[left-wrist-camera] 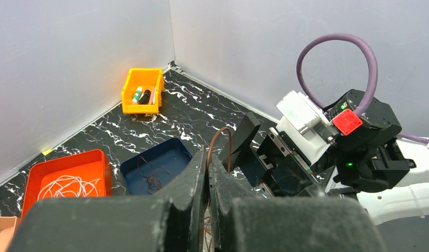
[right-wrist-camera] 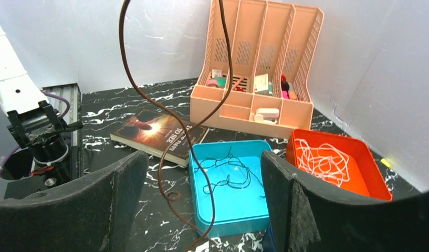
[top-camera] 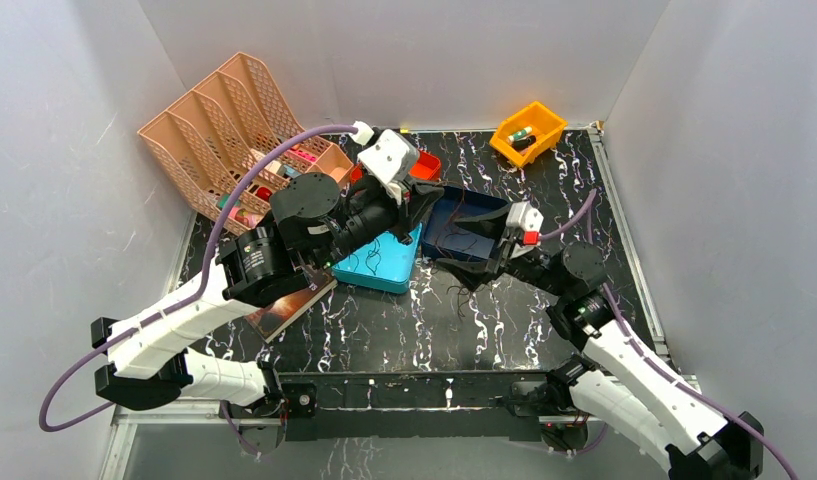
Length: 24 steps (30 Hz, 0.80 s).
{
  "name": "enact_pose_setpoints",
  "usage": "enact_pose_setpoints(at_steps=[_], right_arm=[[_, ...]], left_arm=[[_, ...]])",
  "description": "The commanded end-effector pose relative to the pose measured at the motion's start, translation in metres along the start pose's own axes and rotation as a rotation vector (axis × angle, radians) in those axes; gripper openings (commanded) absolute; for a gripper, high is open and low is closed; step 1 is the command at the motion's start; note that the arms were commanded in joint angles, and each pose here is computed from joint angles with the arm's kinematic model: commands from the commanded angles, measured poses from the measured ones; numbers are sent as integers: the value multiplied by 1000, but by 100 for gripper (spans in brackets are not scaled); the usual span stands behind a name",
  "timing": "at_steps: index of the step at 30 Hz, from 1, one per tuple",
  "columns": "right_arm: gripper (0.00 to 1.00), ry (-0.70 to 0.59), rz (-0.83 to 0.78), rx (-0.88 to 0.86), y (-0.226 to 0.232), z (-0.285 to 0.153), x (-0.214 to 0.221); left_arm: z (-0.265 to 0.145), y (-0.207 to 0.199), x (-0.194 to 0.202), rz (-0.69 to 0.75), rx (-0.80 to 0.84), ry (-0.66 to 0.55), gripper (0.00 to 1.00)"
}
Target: Untangle the cables
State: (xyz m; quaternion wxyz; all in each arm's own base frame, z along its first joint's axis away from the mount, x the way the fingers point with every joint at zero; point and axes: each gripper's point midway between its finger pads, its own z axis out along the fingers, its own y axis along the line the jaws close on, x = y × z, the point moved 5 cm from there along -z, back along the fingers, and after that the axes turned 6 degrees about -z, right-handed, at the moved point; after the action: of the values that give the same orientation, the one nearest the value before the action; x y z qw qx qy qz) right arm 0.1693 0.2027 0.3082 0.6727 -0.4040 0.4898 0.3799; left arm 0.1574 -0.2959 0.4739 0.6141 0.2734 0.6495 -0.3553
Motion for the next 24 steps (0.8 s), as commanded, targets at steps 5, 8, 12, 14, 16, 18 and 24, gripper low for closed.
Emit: enact_pose_setpoints(at_steps=[5, 8, 12, 14, 16, 18, 24], right_arm=[[82, -94, -73, -71, -1, 14, -16], [79, -73, -42, -81, -2, 19, -9], [74, -63, -3, -99, -3, 26, -7], [72, -65, 11, -113, -3, 30, -8], [71, -72, 24, -126, -3, 32, -9], [70, -83, 29, -134, -3, 34, -12], [55, -97, 50, -158, -1, 36, -16]], left_arm=[[-5, -3, -11, -16, 22, -43, 0], [-4, -3, -9, -14, 19, -38, 0], [-4, -2, -7, -16, 15, -35, 0], [-3, -2, -5, -15, 14, -30, 0], [-2, -2, -4, -15, 13, -29, 0], [-1, -2, -3, -14, 13, -29, 0], [0, -2, -1, -17, 12, -26, 0]])
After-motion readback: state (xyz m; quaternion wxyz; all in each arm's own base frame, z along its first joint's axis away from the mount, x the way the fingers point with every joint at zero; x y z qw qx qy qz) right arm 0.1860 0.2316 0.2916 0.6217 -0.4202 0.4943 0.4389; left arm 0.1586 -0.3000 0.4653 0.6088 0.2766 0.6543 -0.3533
